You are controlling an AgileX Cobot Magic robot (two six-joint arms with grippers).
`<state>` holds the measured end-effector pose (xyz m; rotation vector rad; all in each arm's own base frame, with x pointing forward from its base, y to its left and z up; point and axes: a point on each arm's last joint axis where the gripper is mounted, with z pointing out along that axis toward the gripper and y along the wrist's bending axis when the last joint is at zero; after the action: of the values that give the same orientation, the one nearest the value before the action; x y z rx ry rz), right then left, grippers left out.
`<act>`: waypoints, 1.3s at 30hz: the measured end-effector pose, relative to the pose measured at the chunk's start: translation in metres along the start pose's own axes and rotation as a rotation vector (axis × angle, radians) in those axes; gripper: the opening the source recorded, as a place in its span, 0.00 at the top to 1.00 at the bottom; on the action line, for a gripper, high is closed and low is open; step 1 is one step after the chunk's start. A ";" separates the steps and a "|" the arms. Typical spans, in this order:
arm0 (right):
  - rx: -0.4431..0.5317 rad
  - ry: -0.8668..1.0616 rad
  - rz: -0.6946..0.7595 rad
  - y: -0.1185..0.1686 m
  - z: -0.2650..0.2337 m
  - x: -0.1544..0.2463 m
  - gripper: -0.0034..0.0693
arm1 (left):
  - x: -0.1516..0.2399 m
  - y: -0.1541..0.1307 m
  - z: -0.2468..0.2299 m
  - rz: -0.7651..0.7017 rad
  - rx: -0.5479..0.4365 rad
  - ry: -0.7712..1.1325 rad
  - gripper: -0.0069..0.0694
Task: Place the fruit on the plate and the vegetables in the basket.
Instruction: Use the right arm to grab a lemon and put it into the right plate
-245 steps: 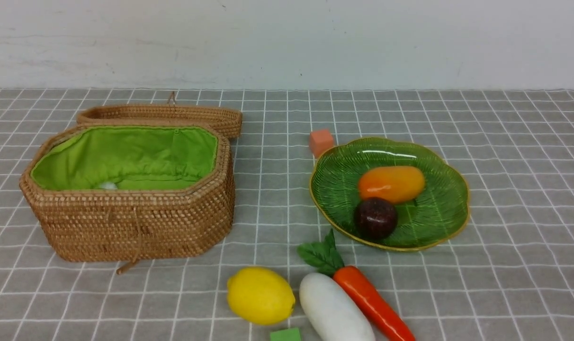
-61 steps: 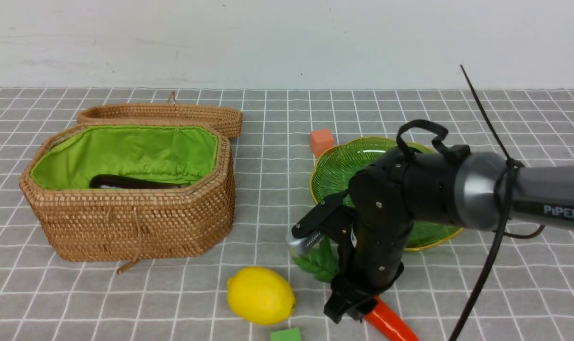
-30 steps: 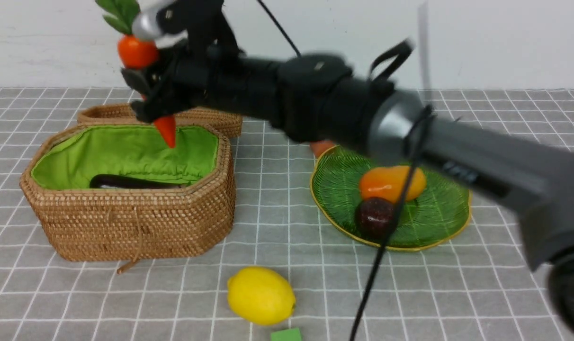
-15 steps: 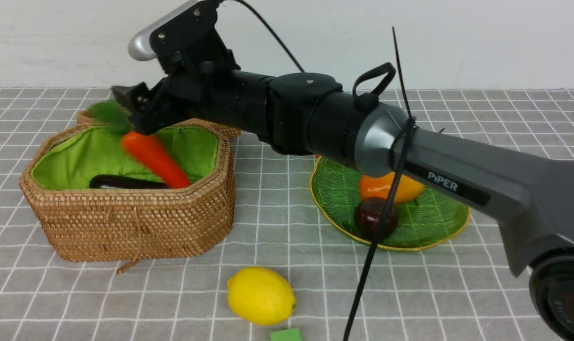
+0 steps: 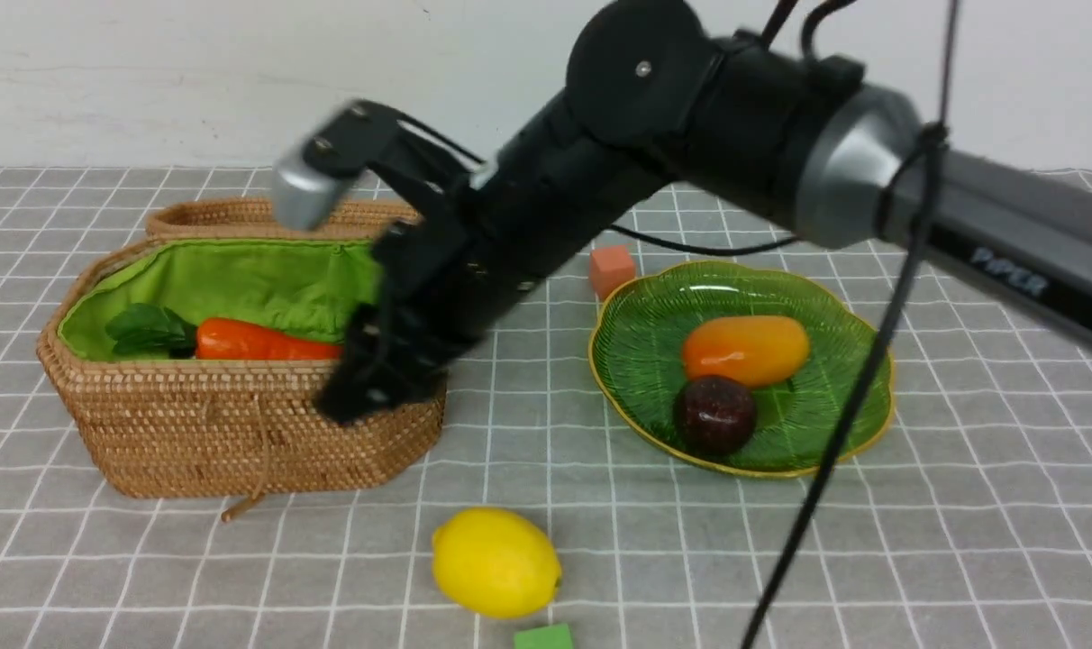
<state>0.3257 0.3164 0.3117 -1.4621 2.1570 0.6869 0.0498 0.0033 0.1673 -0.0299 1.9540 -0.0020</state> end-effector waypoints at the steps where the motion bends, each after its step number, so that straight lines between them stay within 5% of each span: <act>1: 0.018 0.023 0.015 -0.002 0.000 0.003 0.41 | 0.000 0.000 0.000 0.000 0.000 0.000 0.60; 7: 0.113 0.213 0.085 -0.015 0.024 0.043 0.10 | 0.000 0.000 0.000 0.000 0.000 0.000 0.60; 11: 0.123 0.218 0.037 -0.009 0.047 0.055 0.02 | 0.000 0.000 0.000 0.000 0.000 0.000 0.60; 28: 0.108 0.267 -0.001 -0.012 0.088 0.079 0.14 | 0.000 0.000 0.000 0.000 0.000 0.000 0.60; 34: 0.170 0.147 0.132 -0.035 0.052 0.058 0.14 | 0.000 0.000 0.000 0.000 0.000 0.000 0.60; 39: 0.298 -0.030 0.331 -0.083 0.002 0.049 0.14 | 0.000 0.000 0.000 0.000 0.000 0.000 0.60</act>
<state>0.3866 0.2563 0.2679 -0.9499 2.3813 0.4627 0.0498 0.0033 0.1673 -0.0299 1.9540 -0.0020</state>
